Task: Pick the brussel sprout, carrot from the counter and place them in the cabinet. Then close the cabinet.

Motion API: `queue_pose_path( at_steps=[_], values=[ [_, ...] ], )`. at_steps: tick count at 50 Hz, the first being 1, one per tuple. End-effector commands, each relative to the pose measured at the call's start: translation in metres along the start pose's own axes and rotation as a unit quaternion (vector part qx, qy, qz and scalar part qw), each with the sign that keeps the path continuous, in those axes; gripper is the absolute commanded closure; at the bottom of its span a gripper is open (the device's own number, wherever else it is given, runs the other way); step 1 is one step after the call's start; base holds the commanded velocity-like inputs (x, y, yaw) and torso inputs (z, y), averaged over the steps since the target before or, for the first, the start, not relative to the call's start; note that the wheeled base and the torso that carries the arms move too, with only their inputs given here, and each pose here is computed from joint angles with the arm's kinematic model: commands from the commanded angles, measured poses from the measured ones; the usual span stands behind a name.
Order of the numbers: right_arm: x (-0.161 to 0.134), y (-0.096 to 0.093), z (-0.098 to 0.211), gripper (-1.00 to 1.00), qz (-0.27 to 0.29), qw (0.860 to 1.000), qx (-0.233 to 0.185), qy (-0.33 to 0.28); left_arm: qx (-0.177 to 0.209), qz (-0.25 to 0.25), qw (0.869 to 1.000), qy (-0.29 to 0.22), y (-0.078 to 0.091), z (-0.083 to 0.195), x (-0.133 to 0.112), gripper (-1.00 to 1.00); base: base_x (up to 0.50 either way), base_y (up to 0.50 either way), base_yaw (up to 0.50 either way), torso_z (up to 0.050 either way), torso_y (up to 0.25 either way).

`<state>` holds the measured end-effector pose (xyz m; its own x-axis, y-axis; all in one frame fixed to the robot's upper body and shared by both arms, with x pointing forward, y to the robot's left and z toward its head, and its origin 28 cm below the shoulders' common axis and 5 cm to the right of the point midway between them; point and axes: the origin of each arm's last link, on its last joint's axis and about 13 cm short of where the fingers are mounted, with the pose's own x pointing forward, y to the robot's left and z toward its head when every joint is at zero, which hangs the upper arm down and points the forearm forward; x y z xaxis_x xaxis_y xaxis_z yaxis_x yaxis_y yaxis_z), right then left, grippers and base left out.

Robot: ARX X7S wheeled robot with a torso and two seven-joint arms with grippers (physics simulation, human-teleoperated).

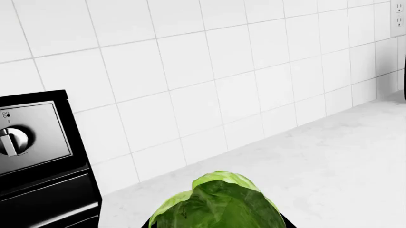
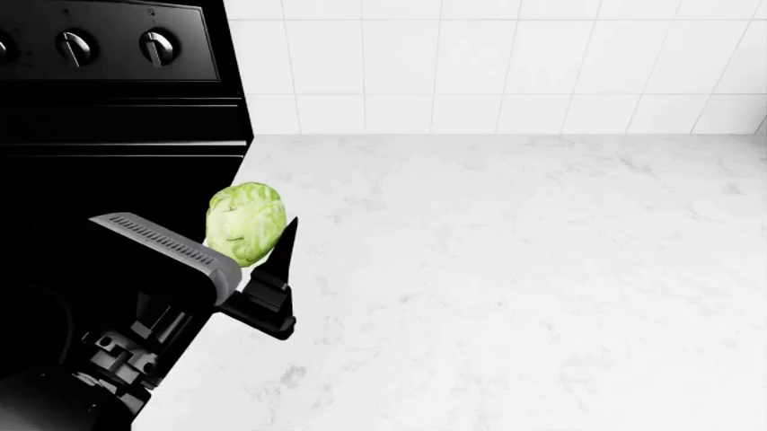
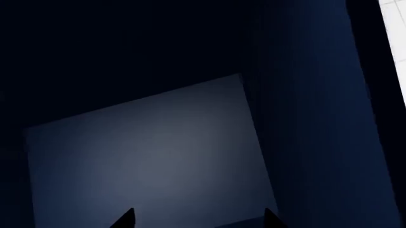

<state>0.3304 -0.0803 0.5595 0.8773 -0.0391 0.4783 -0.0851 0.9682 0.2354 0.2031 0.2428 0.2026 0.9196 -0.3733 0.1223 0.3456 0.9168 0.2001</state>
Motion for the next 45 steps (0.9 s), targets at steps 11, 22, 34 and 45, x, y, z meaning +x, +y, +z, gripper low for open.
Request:
queue_pose_path(
  at_steps=[11,22,34,45],
  values=[
    [-0.003,-0.008,-0.008,-1.00,0.106,0.993,0.048,-0.034,-0.005,0.004,1.000,-0.001,0.001,-0.002,0.001,1.00,0.00,0.00,0.00,0.000,-0.001],
    [-0.014,-0.002,-0.003,-1.00,0.155,0.984,0.033,-0.075,-0.006,0.006,1.000,-0.002,0.002,-0.003,0.000,1.00,0.00,0.00,0.00,0.000,0.000],
    [-0.028,0.005,-0.006,-1.00,0.254,0.962,0.071,-0.076,-0.005,0.006,1.000,-0.002,0.001,-0.004,0.000,1.00,0.00,0.00,0.00,0.000,0.000],
    [-0.040,0.015,-0.010,-1.00,0.324,0.941,0.080,-0.065,-0.007,0.007,1.000,-0.001,0.001,-0.005,-0.001,1.00,0.00,0.00,0.00,0.000,0.000]
  ],
)
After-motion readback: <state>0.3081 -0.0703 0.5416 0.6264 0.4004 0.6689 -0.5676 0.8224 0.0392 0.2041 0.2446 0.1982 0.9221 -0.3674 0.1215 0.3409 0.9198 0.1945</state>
